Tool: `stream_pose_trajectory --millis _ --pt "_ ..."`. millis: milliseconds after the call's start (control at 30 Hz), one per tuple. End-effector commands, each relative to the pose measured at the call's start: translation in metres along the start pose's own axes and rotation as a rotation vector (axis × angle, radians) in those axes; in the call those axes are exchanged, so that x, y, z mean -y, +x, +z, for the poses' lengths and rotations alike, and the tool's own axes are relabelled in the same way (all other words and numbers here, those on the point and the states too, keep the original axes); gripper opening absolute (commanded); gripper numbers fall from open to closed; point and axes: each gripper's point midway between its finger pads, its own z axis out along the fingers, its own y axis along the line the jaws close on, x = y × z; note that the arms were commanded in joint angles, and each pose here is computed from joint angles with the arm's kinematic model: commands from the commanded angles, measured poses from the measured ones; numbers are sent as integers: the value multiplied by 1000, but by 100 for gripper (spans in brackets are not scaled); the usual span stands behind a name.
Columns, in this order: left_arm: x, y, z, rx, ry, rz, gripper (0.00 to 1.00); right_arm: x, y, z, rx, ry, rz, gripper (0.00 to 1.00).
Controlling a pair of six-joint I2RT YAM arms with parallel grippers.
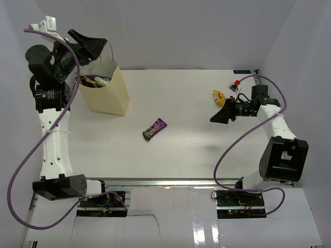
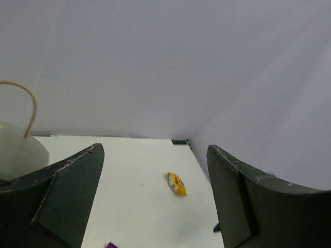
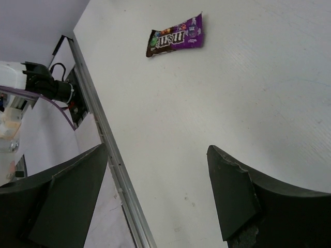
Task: Place the snacks into the paper bag
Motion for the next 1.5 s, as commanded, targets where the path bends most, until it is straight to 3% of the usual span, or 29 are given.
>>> stream_pose_trajectory --millis 0,33,167,300,467,600,900,1133,1233,1367,1467 --pt "13 70 0 -198 147 15 89 13 -13 -3 -4 87 -59 83" --pt "18 81 -4 -219 152 24 89 17 -13 -3 -10 114 -57 83" --pt "38 185 -14 -454 150 42 89 51 -16 -9 -43 317 -49 83" --pt "22 273 -26 -626 32 128 89 76 -17 -16 -74 464 -59 84" --pt "-39 363 -43 -812 -148 235 87 75 0 -11 -140 386 -120 88" --pt "-66 409 -47 -907 -223 322 86 57 19 -1 -169 233 -163 88" --pt "-94 469 -24 -1034 -222 484 83 58 30 2 -181 204 -156 88" --pt "-107 501 -31 -1133 -221 503 73 60 34 3 -188 204 -149 88" --pt "-115 505 -37 -1153 -252 521 65 60 35 4 -186 196 -142 88" --pt "-118 503 -44 -1158 -288 519 35 60 32 5 -181 190 -143 88" --pt "-113 496 -44 -1135 -289 503 21 59 28 5 -175 188 -148 88"
